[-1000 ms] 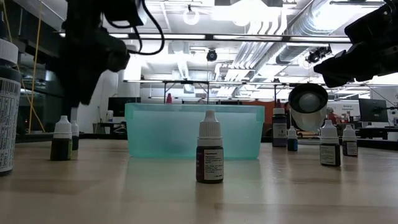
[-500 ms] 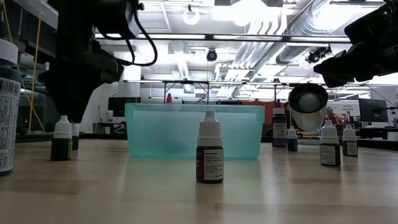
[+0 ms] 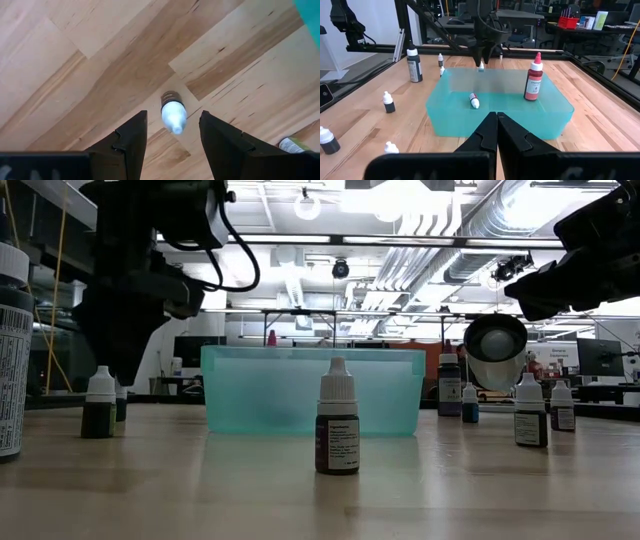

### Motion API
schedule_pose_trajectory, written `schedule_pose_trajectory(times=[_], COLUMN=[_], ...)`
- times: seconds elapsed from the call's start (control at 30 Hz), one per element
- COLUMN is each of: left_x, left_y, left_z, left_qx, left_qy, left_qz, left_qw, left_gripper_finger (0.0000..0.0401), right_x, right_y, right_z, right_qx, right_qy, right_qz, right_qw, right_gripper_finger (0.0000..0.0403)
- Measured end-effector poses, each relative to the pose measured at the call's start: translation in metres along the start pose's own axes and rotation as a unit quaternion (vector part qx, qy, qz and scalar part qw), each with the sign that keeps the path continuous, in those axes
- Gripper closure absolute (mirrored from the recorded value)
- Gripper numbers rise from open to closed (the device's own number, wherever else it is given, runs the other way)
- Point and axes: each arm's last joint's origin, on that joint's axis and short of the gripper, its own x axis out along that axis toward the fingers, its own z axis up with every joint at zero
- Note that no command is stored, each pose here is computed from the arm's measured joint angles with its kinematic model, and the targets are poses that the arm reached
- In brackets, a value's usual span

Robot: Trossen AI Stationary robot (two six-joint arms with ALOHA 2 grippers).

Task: Pick & Place food coloring
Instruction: Put the small brown food coloring bottle into the green bin

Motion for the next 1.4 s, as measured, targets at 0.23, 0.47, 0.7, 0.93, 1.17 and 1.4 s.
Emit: schedule_pose_trajectory(times=[0.23, 0.47, 0.7, 0.93, 1.17, 1.4], left_x=[0.000, 0.000, 0.001, 0.008, 0.014, 0.015], left_y=[0.000, 0.000, -0.001, -0.003, -0.007, -0.007], left_z=[0.000, 0.000, -0.001, 0.001, 0.003, 0.003], left_qx=[0.031, 0.065, 0.114, 0.116, 0.115, 0.114], left_qy=[0.001, 0.001, 0.014, 0.019, 0.018, 0.022], left_qz=[0.001, 0.001, -0.008, -0.003, -0.004, -0.002], left_qw=[1.000, 0.998, 0.993, 0.993, 0.993, 0.993], left_gripper_finger=[0.0231, 0.0231, 0.0231, 0.0231, 0.0231, 0.0250], right_x=[0.000, 0.000, 0.000, 0.000, 0.000, 0.000], right_y=[0.000, 0.000, 0.000, 0.000, 0.000, 0.000], right_z=[0.000, 0.000, 0.000, 0.000, 0.000, 0.000], right_qx=[0.000, 0.000, 0.000, 0.000, 0.000, 0.000], right_qy=[0.000, 0.000, 0.000, 0.000, 0.000, 0.003], right_qz=[0.000, 0.000, 0.000, 0.000, 0.000, 0.000], right_qw=[1.000, 1.000, 1.000, 1.000, 1.000, 1.000], right_gripper_finger=[0.0402, 0.0402, 0.0402, 0.0402, 0.0402, 0.0402])
